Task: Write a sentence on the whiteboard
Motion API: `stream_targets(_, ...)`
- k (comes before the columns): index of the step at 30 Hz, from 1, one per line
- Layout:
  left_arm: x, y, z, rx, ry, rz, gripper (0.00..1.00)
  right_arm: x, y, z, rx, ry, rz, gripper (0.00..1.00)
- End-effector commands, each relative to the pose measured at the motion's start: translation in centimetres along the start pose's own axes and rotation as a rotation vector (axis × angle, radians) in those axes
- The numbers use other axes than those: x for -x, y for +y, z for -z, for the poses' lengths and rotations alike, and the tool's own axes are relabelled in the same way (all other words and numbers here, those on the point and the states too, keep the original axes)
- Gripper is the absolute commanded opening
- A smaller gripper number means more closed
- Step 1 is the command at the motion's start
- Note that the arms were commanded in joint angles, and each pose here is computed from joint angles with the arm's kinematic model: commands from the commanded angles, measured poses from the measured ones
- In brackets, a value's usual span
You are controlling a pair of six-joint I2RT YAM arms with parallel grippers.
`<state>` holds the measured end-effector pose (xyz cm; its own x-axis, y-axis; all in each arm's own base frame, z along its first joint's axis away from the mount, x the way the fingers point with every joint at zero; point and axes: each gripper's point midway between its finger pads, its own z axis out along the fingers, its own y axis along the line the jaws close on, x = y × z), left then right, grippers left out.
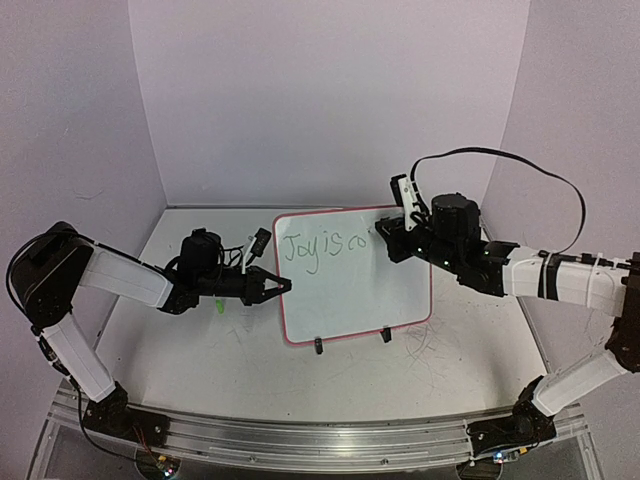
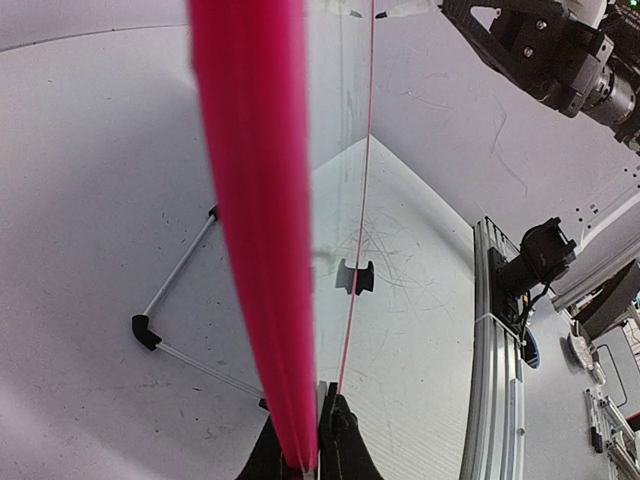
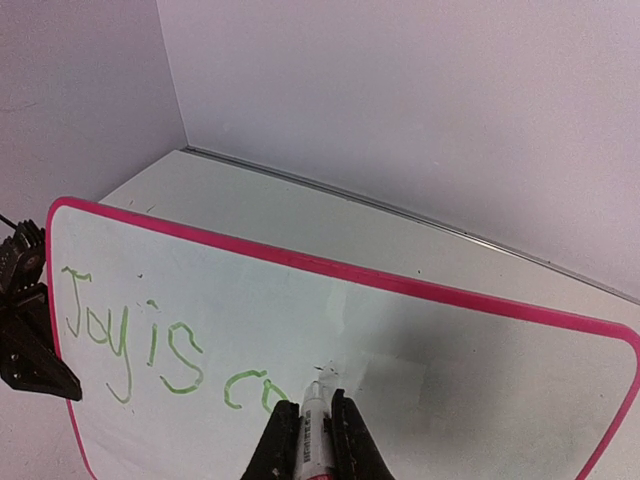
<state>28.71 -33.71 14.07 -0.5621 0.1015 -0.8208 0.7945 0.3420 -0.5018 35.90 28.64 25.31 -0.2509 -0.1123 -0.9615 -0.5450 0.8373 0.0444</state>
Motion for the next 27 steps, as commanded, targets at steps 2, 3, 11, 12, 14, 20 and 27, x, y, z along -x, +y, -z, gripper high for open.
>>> stream_targets(2,-0.8,5.3,0.4,0.247,0.003,-0.002,0.0,-0.4,0.3,-0.4,0.01,0.008,0.006,0.0)
stream_targets(3,-0.8,5.3,0.4,0.247,0.004,-0.002,0.0,-0.4,0.3,-0.5,0.01,0.006,0.007,0.0)
stream_targets(11,-0.7,5.3,0.5,0.249,0.001,-0.005,0.0,-0.3,0.3,-0.9,0.009,0.006,0.006,0.0)
stream_targets(12,-0.7,5.3,0.5,0.249,0.001,-0.006,0.0,-0.2,0.3,-0.9,0.007,0.002,0.005,0.0)
stream_targets(14,-0.7,5.3,0.5,0.249,0.001,-0.006,0.0,0.1,0.2,-0.8,0.001,-0.007,0.005,0.0)
stream_targets(20,-0.7,5.3,0.5,0.25,0.0,-0.006,0.0,-0.1,-0.3,-0.8,-0.024,-0.003,0.008,0.0)
stream_targets(27,-0.9,5.3,0.4,0.249,0.005,-0.003,0.0,-1.5,-0.3,-0.5,-0.024,0.035,0.005,0.0)
